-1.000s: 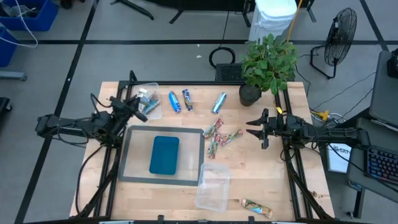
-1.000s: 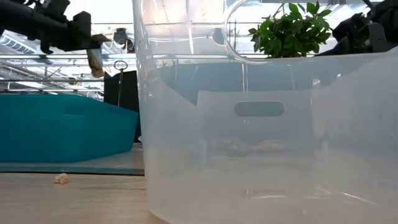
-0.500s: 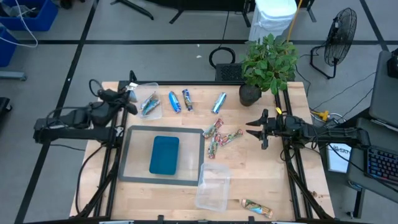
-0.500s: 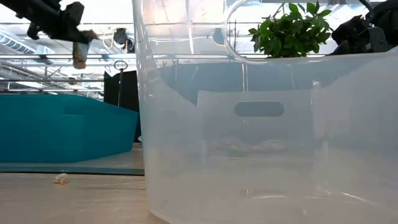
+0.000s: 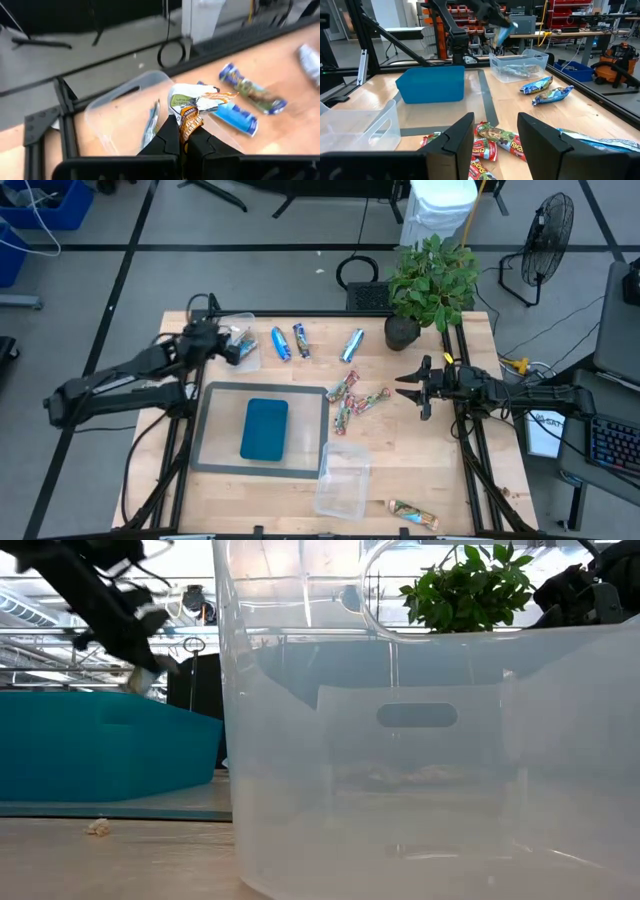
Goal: Pick and place Granola Bars by type
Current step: Put the yellow granola bar into the top transparent bin
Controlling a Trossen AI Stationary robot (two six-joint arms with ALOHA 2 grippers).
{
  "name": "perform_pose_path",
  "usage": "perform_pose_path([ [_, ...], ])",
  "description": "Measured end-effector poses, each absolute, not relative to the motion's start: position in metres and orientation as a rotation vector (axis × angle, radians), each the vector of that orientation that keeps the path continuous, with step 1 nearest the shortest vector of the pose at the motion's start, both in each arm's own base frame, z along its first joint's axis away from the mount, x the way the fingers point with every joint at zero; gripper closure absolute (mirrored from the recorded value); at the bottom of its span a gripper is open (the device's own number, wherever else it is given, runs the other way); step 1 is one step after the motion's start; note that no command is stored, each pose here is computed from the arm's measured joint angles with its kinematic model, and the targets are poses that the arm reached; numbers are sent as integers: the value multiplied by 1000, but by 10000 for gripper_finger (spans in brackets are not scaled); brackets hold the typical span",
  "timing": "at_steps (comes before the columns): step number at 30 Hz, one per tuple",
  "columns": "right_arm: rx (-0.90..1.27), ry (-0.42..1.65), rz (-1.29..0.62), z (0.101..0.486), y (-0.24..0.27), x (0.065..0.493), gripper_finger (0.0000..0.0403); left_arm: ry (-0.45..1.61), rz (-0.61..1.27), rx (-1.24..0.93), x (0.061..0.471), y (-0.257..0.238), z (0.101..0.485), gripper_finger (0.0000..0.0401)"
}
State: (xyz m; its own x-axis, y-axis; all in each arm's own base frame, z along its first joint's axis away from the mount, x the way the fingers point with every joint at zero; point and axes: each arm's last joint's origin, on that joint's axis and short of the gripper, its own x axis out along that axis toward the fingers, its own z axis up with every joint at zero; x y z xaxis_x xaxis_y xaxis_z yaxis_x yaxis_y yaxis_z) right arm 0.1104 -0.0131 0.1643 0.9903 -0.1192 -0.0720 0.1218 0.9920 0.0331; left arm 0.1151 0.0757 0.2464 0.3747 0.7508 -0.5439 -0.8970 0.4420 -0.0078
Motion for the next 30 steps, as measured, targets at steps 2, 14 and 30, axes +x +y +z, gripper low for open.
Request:
perform_pose_path([
  [2,39,69,-121,164,-13,110,262,550,1075,-342,122,85,240,398],
  [14,45,70,-119,164,-13,110,264,703,1064,-474,150,134,200,394],
  [30,45,79,-119,163,-13,110,264,705,1128,-595,154,147,184,395],
])
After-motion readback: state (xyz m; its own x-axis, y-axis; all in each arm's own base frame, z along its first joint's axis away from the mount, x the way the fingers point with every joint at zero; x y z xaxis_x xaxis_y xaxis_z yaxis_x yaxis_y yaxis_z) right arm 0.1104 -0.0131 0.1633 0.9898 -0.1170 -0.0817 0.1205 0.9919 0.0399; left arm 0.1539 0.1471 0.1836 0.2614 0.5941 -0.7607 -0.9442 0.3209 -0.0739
